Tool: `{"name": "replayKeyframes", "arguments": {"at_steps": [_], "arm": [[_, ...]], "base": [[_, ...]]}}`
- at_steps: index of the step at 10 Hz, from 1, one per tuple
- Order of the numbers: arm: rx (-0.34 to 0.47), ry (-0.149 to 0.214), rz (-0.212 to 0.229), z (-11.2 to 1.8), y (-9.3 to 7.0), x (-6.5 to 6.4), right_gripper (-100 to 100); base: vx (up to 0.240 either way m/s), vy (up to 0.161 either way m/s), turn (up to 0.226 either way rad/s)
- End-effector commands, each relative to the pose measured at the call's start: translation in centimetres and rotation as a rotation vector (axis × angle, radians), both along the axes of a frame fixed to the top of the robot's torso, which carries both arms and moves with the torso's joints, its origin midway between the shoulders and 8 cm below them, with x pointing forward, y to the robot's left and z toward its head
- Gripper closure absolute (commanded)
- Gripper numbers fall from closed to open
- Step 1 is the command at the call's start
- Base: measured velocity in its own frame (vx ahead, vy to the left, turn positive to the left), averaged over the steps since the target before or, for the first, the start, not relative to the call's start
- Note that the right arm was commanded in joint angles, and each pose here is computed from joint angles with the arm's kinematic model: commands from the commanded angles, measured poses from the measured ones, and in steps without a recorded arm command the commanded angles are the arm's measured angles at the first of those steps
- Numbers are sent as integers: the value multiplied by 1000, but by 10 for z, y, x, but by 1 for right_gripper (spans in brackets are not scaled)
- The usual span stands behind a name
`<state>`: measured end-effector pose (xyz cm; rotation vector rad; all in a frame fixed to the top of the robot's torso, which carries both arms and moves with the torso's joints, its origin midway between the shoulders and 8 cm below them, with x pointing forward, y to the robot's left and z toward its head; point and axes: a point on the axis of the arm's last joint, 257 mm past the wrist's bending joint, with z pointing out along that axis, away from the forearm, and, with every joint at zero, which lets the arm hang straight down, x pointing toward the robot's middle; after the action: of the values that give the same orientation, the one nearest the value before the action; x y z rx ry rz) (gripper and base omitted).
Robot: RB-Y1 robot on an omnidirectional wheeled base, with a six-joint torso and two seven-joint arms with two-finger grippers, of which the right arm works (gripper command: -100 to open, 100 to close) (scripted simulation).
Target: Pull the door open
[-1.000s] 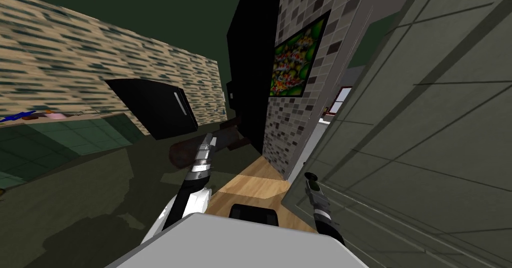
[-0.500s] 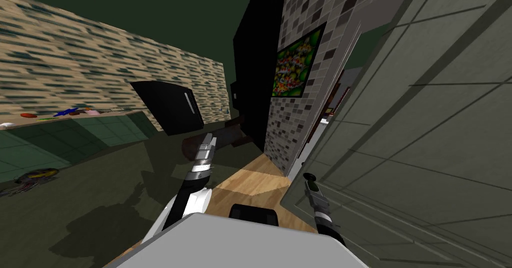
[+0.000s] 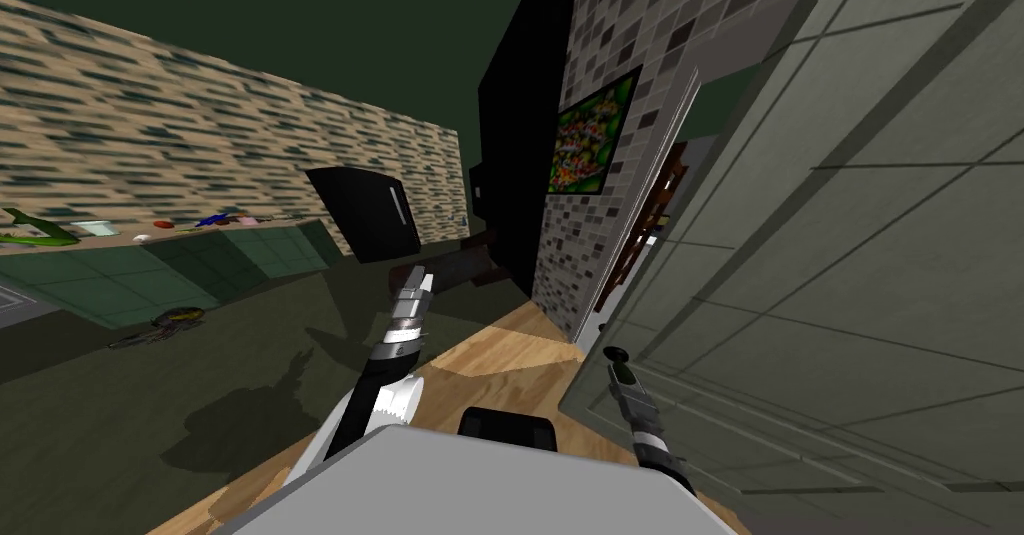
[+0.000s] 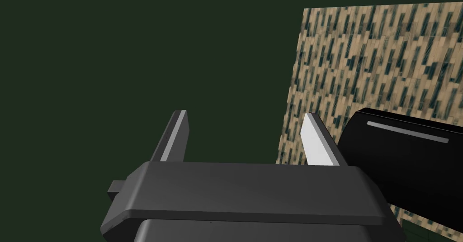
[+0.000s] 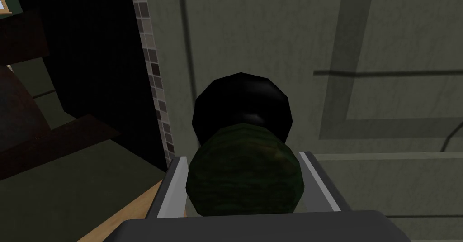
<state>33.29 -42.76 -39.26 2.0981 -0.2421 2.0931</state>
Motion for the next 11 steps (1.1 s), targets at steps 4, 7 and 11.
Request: {"name": "replayKeyframes", "arguments": {"at_steps": [4, 7, 11], "arm": [[1, 1, 44, -1, 3, -13, 100], [2, -2, 83, 0, 6, -22, 100], [3, 3, 112, -1, 9, -30, 100]], "base": [[-171, -19, 91], [-212, -22, 115], [-179, -24, 78]]}}
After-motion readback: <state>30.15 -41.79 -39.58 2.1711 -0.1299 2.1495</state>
